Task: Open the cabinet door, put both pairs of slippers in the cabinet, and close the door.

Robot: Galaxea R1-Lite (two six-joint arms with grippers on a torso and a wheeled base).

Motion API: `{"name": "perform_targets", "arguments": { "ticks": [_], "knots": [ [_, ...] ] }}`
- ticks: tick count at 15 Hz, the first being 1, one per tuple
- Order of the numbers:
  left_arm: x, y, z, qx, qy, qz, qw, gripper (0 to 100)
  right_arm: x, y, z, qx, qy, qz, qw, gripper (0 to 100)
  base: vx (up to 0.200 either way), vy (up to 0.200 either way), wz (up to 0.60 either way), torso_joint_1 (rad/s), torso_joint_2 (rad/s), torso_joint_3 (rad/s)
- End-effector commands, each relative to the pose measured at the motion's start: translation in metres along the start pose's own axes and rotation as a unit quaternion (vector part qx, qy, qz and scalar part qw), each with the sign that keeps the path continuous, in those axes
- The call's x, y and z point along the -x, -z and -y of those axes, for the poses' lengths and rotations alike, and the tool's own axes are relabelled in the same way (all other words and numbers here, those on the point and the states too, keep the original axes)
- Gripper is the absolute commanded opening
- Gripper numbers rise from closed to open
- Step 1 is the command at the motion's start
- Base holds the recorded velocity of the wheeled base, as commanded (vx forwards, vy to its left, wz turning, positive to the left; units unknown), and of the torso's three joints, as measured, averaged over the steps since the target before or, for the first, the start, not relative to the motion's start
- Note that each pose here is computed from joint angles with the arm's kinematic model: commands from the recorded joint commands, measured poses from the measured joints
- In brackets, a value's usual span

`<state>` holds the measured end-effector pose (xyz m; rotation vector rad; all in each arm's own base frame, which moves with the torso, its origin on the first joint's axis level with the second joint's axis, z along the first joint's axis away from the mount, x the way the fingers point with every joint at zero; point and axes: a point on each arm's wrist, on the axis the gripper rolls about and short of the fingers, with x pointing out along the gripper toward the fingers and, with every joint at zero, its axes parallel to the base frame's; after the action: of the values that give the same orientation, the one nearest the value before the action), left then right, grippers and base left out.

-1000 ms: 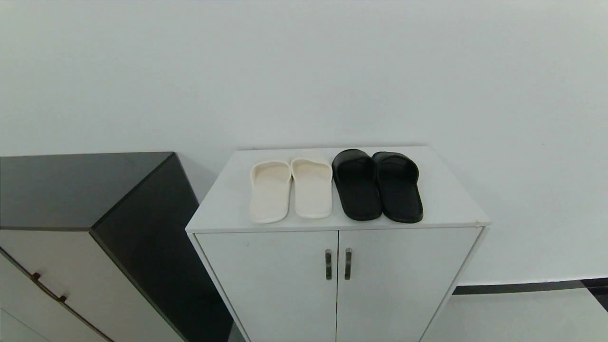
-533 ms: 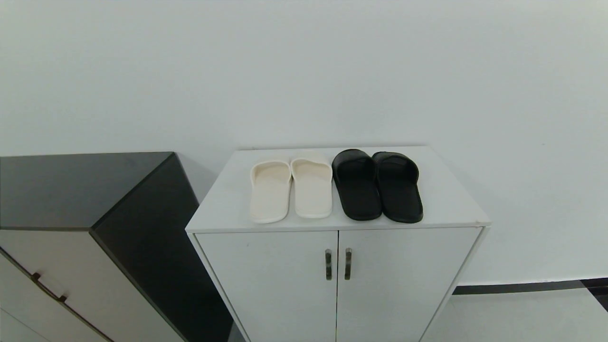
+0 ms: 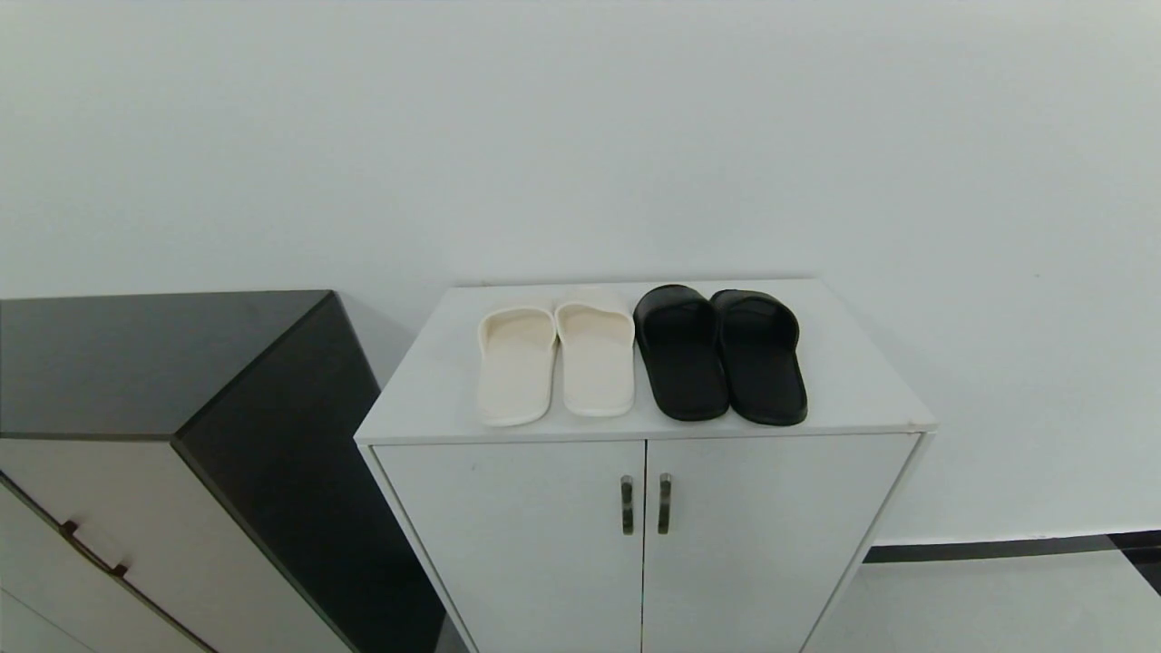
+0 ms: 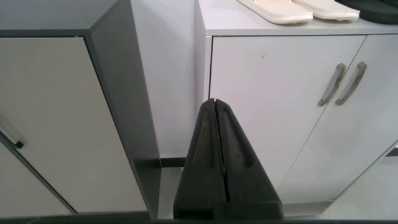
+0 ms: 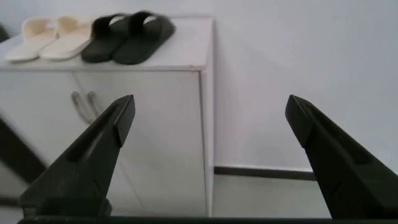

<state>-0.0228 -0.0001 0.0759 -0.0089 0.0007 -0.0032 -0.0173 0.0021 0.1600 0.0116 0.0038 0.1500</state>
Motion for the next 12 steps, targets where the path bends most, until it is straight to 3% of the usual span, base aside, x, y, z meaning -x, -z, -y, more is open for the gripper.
{"name": "perform_targets", "arguments": {
  "ticks": [1, 2, 4, 8, 12],
  "knots": [
    [0.0, 0.0, 0.0, 0.0, 0.0, 0.0, 1.0, 0, -0.075, -0.024, 0.004, -0.003, -0.055, -0.091, 0.994, 100, 0.0, 0.0, 0.0, 0.0, 0.0, 0.0],
    [0.0, 0.0, 0.0, 0.0, 0.0, 0.0, 1.0, 0, -0.095, -0.034, 0.004, -0.002, -0.065, -0.075, 0.995, 100, 0.0, 0.0, 0.0, 0.0, 0.0, 0.0],
    [0.0, 0.0, 0.0, 0.0, 0.0, 0.0, 1.0, 0, -0.124, -0.046, -0.005, -0.001, -0.079, -0.085, 0.993, 100, 0.0, 0.0, 0.0, 0.0, 0.0, 0.0],
    [0.0, 0.0, 0.0, -0.001, -0.001, 0.0, 1.0, 0, -0.169, -0.058, -0.066, -0.043, -0.092, -0.125, 0.987, 100, 0.0, 0.0, 0.0, 0.0, 0.0, 0.0],
    [0.0, 0.0, 0.0, -0.002, -0.003, 0.0, 1.0, 0, -0.215, -0.07, -0.107, -0.064, -0.079, -0.113, 0.988, 100, 0.0, 0.0, 0.0, 0.0, 0.0, 0.0]
  ]
}}
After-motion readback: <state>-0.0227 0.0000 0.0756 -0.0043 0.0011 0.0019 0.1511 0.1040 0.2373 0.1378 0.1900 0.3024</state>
